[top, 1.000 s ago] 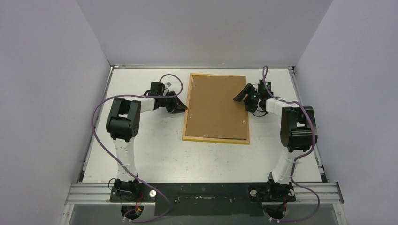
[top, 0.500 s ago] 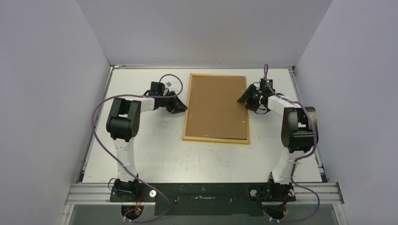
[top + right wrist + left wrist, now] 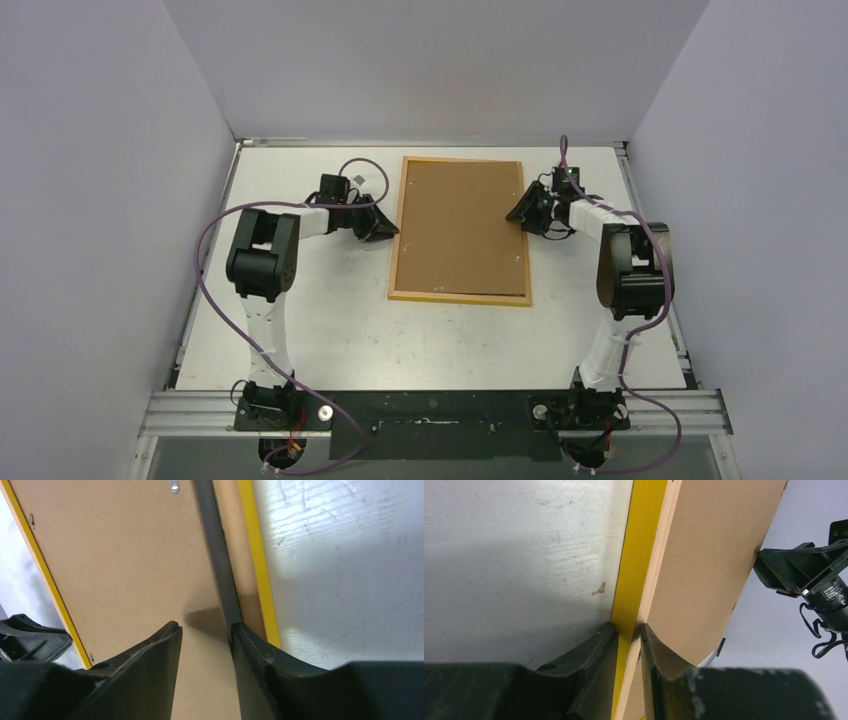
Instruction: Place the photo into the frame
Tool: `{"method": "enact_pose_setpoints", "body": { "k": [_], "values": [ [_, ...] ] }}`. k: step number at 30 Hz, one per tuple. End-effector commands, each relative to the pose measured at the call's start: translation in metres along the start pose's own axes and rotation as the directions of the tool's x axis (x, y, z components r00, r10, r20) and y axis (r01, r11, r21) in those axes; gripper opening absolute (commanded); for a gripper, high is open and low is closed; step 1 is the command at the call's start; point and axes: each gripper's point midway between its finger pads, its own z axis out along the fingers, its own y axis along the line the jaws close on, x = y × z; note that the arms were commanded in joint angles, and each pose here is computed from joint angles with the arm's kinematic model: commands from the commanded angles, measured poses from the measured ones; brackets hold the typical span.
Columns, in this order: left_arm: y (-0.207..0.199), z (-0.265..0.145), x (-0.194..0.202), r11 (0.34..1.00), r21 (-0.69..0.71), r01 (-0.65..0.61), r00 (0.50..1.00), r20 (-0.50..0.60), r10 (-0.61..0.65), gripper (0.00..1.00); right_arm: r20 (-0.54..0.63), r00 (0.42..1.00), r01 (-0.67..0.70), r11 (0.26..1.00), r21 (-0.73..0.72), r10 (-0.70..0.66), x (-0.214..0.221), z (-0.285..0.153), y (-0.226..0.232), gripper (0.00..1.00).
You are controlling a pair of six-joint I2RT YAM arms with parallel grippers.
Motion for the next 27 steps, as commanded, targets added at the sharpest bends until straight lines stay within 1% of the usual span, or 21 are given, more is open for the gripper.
{"method": "enact_pose_setpoints", "body": {
  "k": [1, 2, 5, 7, 12, 15, 18, 22, 27],
  "values": [
    [0.001, 0.006, 0.002, 0.999, -0.019, -0.029, 0.999, -0.013, 0.029, 0.22, 0.035, 0.998, 0.045, 0.999, -0.027, -0.044, -0.011, -0.017, 0.023, 0.49],
    [0.001, 0.005, 0.002, 0.999, -0.021, -0.031, 0.999, -0.01, 0.031, 0.22, 0.04, 0.998, 0.052, 0.998, -0.023, -0.051, -0.013, -0.021, 0.025, 0.52],
    [0.001, 0.003, 0.001, 0.999, -0.03, -0.035, 0.999, -0.003, 0.035, 0.22, 0.058, 0.996, 0.069, 0.998, -0.008, -0.068, -0.022, -0.032, 0.03, 0.57],
    [-0.001, 0.001, -0.001, 0.999, -0.03, -0.034, 0.999, 0.0, 0.034, 0.22, 0.05, 0.996, 0.08, 0.997, 0.012, -0.08, -0.025, -0.039, 0.031, 0.6],
    [-0.008, -0.002, -0.005, 0.999, -0.026, -0.044, 0.999, 0.008, 0.044, 0.22, 0.034, 0.993, 0.111, 0.991, 0.07, -0.114, -0.026, -0.051, 0.027, 0.63],
    [-0.009, -0.003, -0.006, 0.998, -0.031, -0.05, 0.999, 0.01, 0.05, 0.22, 0.049, 0.989, 0.131, 0.984, 0.12, -0.138, -0.029, -0.058, 0.019, 0.64],
    [-0.008, -0.003, -0.006, 0.998, -0.043, -0.054, 0.998, 0.009, 0.055, 0.26, 0.08, 0.982, 0.159, 0.977, 0.145, -0.171, -0.034, -0.066, 0.017, 0.69],
    [-0.005, -0.005, -0.005, 0.996, -0.06, -0.064, 0.998, 0.008, 0.064, 0.32, 0.079, 0.979, 0.178, 0.974, 0.137, -0.19, -0.03, -0.073, 0.017, 0.71],
    [-0.001, -0.007, -0.004, 0.994, -0.076, -0.074, 0.997, 0.002, 0.074, 0.34, 0.037, 0.986, 0.157, 0.98, 0.126, -0.162, -0.012, -0.068, 0.011, 0.69]
  ]
}}
